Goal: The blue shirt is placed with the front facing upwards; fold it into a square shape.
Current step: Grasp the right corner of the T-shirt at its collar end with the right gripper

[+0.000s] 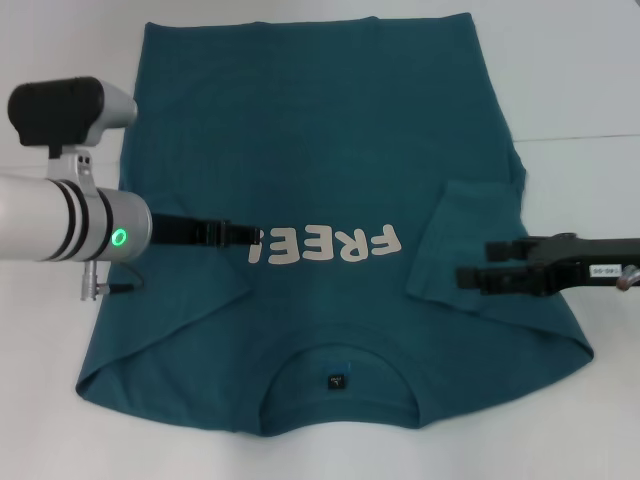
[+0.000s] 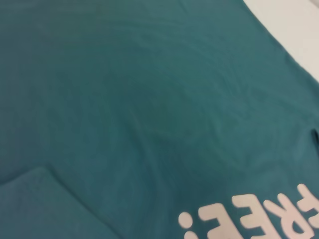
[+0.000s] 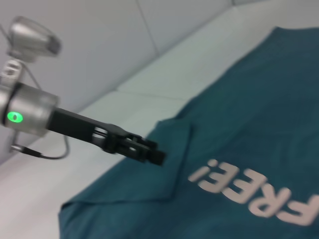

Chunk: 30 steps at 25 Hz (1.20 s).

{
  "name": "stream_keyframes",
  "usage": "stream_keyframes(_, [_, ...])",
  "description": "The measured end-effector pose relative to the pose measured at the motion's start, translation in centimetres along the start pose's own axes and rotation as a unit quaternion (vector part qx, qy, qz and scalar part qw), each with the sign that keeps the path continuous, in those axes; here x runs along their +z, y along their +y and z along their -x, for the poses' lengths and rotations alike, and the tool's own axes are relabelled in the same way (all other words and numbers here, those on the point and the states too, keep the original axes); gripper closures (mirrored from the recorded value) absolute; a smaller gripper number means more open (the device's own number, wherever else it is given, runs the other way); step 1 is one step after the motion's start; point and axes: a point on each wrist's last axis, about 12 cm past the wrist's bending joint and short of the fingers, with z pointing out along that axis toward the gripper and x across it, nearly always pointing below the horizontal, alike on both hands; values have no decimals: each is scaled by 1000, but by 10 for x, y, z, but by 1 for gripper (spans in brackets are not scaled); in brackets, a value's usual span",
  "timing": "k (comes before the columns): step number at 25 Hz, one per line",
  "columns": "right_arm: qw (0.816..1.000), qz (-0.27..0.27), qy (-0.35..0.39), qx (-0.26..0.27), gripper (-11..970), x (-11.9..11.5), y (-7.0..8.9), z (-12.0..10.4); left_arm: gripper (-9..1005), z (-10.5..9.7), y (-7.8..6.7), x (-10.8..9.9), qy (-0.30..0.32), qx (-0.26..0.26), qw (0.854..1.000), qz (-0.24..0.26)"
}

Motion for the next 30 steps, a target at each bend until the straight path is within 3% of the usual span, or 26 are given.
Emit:
stream_keyframes(4, [998,-45,42,20,45,-9,-10,13,107,7,0,-10,-13,4,1000,-13])
stream_keyframes(7, [989,-106,61,78,45,-26,-19,29,107,12,-3,-20,-31,20,998,-41])
stream_keyframes(11, [980,-135,68,128,45,-40,-25,36,107,14,1,-34,-60,21,994,-90])
stream_keyframes(18, [960,-140,97,221,44,-56,-26,28,107,7,23,-57,-100,19,982,-162])
stream_keyframes(24, [946,-148,149,246,44,-56,-23,21,108,3,32,-68,-121,10,970,-210])
stream_keyframes(30, [930,-165,173,278,44,-61,-24,14,108,-2,31,-66,-126,11,969,-214])
